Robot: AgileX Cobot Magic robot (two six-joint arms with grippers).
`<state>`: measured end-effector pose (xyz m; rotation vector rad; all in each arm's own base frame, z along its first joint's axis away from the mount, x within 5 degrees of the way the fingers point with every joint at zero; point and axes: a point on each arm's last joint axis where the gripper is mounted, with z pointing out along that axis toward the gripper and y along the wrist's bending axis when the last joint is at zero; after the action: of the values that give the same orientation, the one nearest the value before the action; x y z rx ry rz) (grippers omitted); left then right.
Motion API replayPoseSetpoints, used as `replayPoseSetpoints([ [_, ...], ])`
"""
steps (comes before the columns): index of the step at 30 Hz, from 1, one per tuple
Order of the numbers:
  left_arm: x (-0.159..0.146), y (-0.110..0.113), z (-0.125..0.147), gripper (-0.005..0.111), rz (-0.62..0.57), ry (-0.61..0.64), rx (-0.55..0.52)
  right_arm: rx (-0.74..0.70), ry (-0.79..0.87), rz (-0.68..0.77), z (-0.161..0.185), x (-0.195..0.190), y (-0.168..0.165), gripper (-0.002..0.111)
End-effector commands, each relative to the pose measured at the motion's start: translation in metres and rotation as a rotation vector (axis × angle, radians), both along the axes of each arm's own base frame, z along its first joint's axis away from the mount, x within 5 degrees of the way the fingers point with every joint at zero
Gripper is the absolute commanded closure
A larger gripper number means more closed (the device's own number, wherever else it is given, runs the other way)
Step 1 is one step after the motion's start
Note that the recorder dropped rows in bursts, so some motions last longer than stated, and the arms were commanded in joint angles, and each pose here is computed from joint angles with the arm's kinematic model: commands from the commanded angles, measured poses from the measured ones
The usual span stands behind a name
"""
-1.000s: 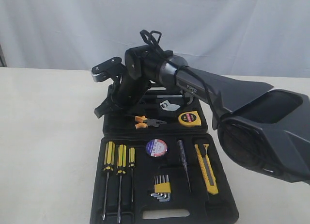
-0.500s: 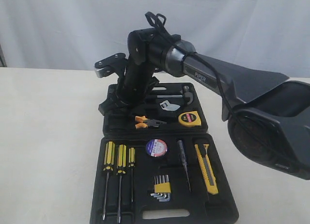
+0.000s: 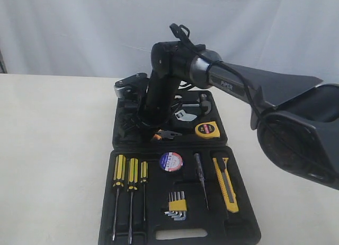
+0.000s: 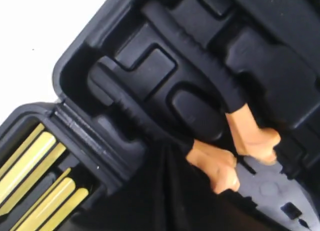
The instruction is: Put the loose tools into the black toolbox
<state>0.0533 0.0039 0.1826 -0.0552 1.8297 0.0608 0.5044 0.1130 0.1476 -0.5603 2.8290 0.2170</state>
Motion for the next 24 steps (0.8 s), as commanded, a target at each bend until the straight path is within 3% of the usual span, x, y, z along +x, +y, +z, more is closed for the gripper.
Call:
replayPoseSetpoints([
  [1,0.000,0.000,0.000,0.107,-0.003,-0.005,-0.005,-0.005,-0.030,0.012,0.000,0.002,-0.003,0.109],
  [15,0.000,0.000,0.000,0.107,-0.003,-0.005,-0.005,-0.031,-0.190,-0.062,0.016,0.016,-0.020,0.109],
  [24,0.000,0.000,0.000,0.107,-0.003,-0.005,-0.005,-0.048,-0.166,-0.068,0.009,0.017,-0.028,0.109],
])
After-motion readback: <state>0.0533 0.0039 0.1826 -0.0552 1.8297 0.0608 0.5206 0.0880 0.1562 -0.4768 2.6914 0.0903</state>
